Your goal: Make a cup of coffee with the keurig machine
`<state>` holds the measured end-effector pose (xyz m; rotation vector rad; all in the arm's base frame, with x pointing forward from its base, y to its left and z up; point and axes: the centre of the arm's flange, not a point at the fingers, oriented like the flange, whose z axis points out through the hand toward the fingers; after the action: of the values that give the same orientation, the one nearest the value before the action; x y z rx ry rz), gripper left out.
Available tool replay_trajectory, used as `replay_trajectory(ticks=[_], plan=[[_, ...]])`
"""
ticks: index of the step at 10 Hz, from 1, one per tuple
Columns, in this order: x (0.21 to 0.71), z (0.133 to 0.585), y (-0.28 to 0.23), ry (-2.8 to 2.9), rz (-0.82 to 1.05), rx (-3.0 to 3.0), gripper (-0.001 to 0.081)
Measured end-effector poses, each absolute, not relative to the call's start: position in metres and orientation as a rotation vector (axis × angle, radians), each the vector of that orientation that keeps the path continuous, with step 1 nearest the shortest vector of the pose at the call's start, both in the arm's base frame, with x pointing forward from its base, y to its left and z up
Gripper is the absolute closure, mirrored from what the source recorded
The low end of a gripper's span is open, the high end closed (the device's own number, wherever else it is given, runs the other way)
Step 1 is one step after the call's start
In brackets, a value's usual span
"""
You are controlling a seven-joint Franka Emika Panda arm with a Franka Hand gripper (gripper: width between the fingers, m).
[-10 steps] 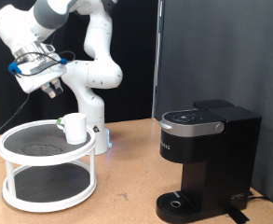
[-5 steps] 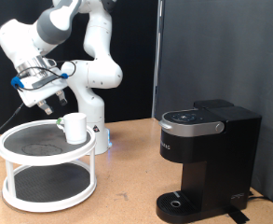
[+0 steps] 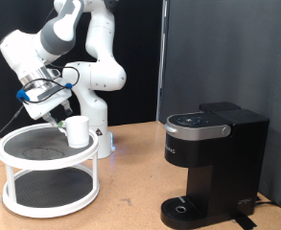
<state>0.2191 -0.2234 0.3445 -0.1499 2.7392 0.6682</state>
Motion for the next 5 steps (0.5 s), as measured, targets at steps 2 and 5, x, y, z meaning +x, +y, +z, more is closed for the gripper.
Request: replay_trajectory(ticks=[2, 5], plan=[[0.2184, 0.3400, -0.2208, 2.739, 0.679, -0.175, 0.0072], [0.2139, 0.3326, -0.2157, 2.720, 0.685, -0.251, 0.0072]])
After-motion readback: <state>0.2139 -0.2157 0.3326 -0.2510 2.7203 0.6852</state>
